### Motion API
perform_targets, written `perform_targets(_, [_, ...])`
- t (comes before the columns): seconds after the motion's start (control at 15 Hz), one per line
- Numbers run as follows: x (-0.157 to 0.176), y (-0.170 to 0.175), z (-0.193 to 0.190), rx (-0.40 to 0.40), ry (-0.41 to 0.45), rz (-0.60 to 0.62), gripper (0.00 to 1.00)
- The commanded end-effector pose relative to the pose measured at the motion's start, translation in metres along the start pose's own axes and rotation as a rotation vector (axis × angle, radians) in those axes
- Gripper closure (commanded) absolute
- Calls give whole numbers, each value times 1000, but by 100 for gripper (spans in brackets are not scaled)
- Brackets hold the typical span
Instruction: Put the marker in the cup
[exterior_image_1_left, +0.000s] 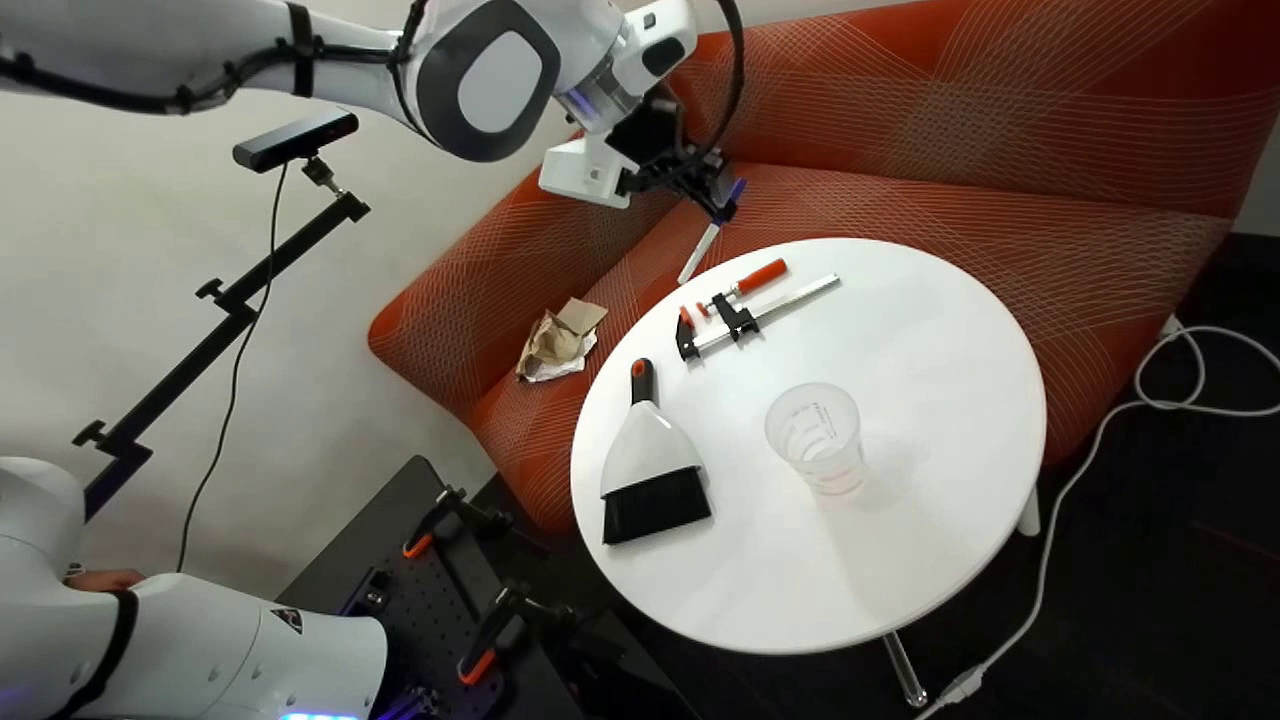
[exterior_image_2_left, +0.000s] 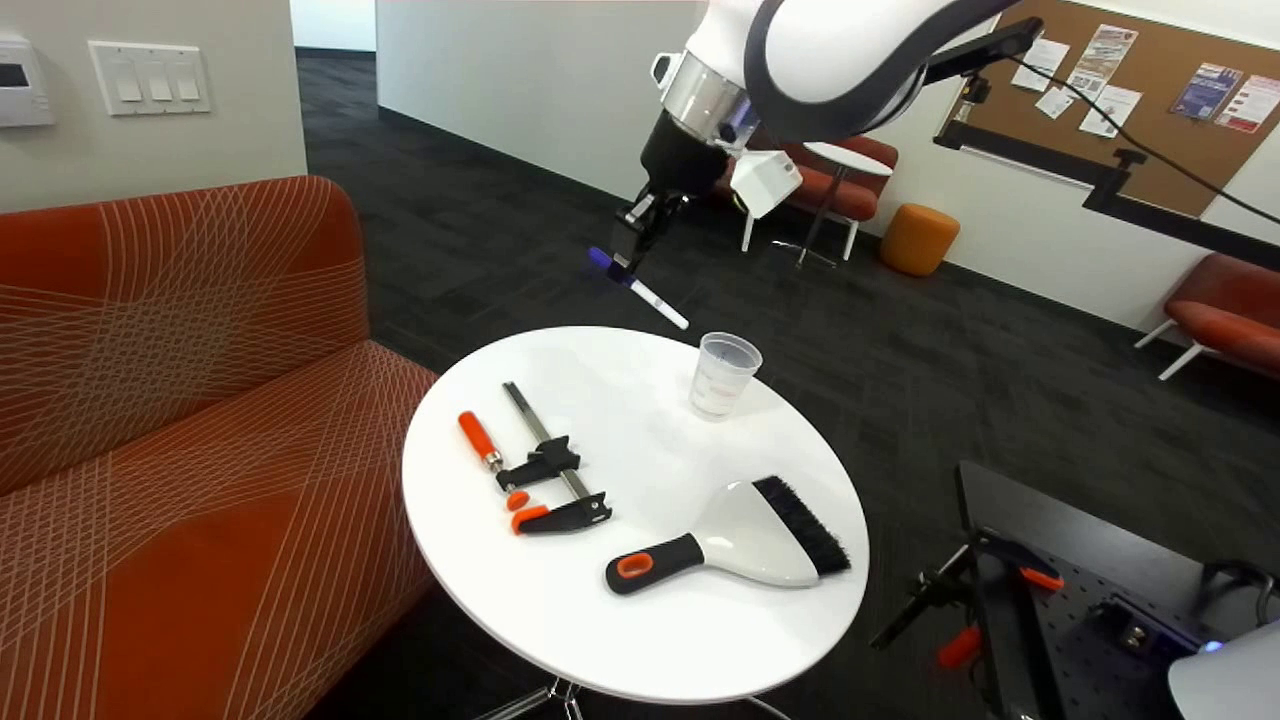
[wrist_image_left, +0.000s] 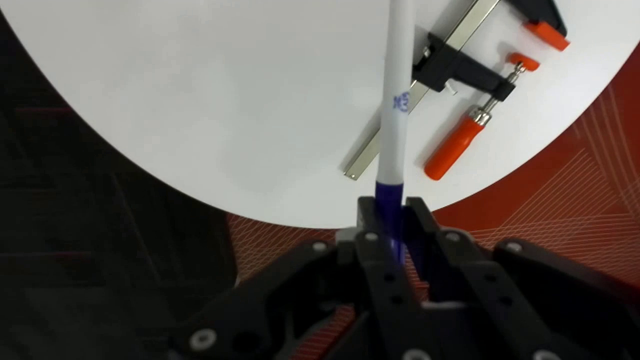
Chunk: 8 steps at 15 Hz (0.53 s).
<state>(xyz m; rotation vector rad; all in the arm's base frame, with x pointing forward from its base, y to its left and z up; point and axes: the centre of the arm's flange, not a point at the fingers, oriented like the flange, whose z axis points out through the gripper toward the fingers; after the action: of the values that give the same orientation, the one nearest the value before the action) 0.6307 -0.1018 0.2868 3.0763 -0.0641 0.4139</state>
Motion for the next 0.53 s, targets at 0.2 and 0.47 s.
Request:
perform_targets(0.2, [-4,1,16,-212,105,210,96])
perform_targets(0.47, [-3,19,23,-328,132,354,96])
